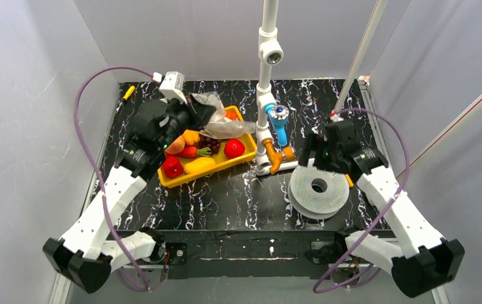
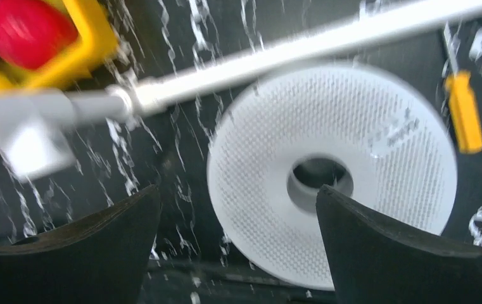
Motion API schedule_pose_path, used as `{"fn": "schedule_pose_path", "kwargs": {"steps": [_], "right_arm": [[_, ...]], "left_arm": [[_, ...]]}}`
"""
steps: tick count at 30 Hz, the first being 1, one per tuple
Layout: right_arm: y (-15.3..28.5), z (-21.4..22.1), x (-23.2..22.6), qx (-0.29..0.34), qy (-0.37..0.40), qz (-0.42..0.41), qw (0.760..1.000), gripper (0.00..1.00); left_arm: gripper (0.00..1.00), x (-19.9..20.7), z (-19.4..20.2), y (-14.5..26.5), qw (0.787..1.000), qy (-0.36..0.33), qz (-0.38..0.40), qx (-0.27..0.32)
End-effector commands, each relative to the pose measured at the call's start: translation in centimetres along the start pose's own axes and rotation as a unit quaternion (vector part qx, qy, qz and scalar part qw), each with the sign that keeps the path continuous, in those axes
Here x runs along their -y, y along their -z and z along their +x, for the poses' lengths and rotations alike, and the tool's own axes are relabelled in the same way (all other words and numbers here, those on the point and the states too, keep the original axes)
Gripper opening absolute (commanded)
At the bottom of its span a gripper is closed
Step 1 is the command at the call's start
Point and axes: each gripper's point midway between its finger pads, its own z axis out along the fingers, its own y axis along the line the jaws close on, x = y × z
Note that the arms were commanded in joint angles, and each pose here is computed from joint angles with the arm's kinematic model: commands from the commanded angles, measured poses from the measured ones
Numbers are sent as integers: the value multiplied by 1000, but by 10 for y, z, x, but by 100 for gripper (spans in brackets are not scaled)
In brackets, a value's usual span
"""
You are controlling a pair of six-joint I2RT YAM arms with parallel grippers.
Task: Place the food in the zip-top bag and seal the zipper
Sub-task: Open the zipper of the food storage bag at the center of the board.
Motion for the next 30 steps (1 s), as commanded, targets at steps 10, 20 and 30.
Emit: {"fn": "schedule_pose_path", "kwargs": {"steps": [10, 20, 30], "right_arm": [[54, 113, -62, -35, 59, -304, 950, 86], [106, 137, -109, 63, 163, -452, 875, 85], [142, 122, -179, 135, 232, -443, 855, 86]], "left_arm": [[0, 30, 78, 90, 969, -154, 192, -22], [0, 55, 112, 129, 930, -187, 310, -62], [0, 53, 118, 134, 922, -212, 319, -47]]}}
